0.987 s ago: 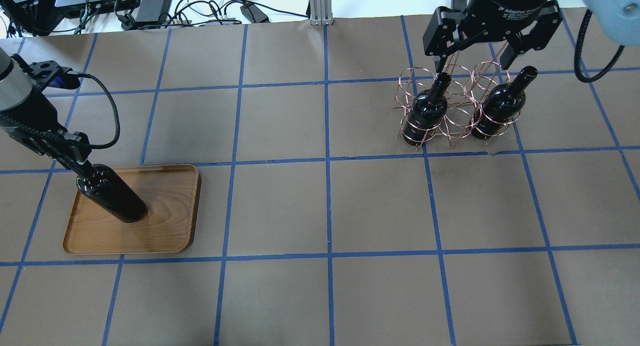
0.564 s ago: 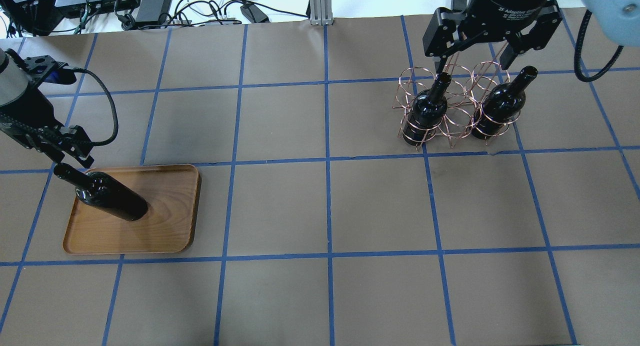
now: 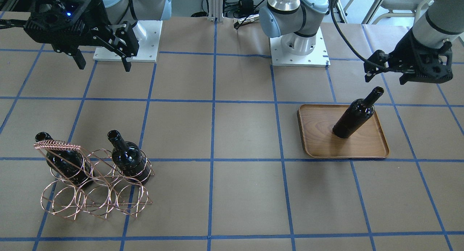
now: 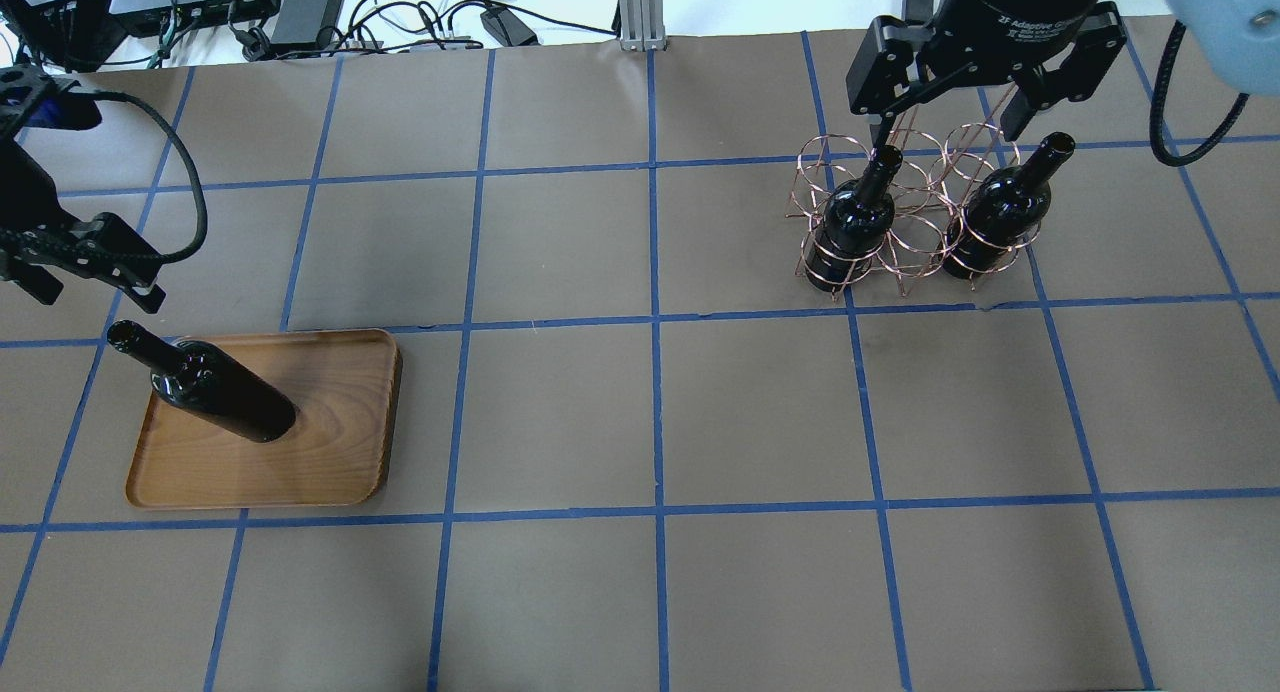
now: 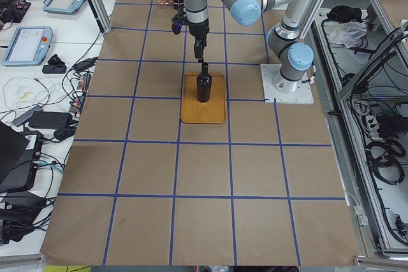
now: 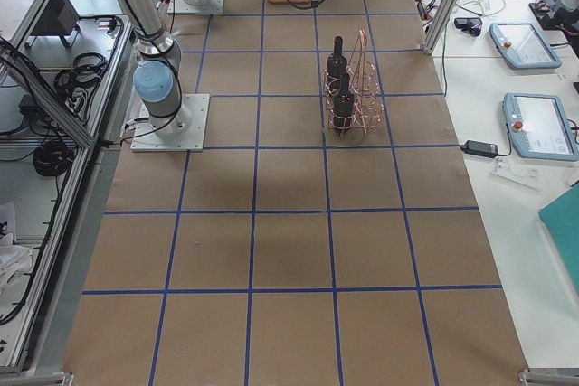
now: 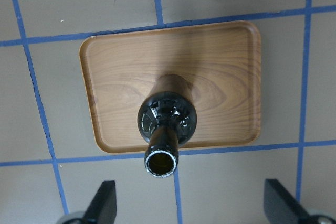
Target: Take wine from basket and place on tray
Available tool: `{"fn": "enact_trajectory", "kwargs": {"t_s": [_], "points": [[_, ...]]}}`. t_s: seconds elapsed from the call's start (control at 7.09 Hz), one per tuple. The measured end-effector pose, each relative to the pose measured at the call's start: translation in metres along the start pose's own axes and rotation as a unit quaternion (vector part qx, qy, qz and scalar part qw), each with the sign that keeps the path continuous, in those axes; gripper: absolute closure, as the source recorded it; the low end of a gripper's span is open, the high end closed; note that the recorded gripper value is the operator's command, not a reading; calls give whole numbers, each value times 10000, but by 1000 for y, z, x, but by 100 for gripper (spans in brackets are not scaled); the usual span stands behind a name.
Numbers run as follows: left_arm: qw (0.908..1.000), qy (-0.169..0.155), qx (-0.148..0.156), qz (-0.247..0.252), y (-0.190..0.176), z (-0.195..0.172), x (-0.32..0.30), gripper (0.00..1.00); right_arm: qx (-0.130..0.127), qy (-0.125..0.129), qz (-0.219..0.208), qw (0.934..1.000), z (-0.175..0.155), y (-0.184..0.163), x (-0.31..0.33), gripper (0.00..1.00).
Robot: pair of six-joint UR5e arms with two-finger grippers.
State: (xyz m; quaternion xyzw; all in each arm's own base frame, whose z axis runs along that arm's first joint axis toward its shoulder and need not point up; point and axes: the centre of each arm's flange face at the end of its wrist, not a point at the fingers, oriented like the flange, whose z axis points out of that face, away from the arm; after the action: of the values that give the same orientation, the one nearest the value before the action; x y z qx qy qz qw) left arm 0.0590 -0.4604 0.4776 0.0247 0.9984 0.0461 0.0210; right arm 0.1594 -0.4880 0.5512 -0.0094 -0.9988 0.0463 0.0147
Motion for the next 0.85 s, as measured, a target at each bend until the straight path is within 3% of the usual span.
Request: {"fn": "enact_trajectory", "kwargs": {"t_s": [0.28,0.85], "points": [[9987,272,310,-292,10,-35,34,0,-8,6,11,10000,0,0,0,0],[9974,-159,678,206,12,-53,164,0,-18,14,-8,10000,0,0,1,0]]}}
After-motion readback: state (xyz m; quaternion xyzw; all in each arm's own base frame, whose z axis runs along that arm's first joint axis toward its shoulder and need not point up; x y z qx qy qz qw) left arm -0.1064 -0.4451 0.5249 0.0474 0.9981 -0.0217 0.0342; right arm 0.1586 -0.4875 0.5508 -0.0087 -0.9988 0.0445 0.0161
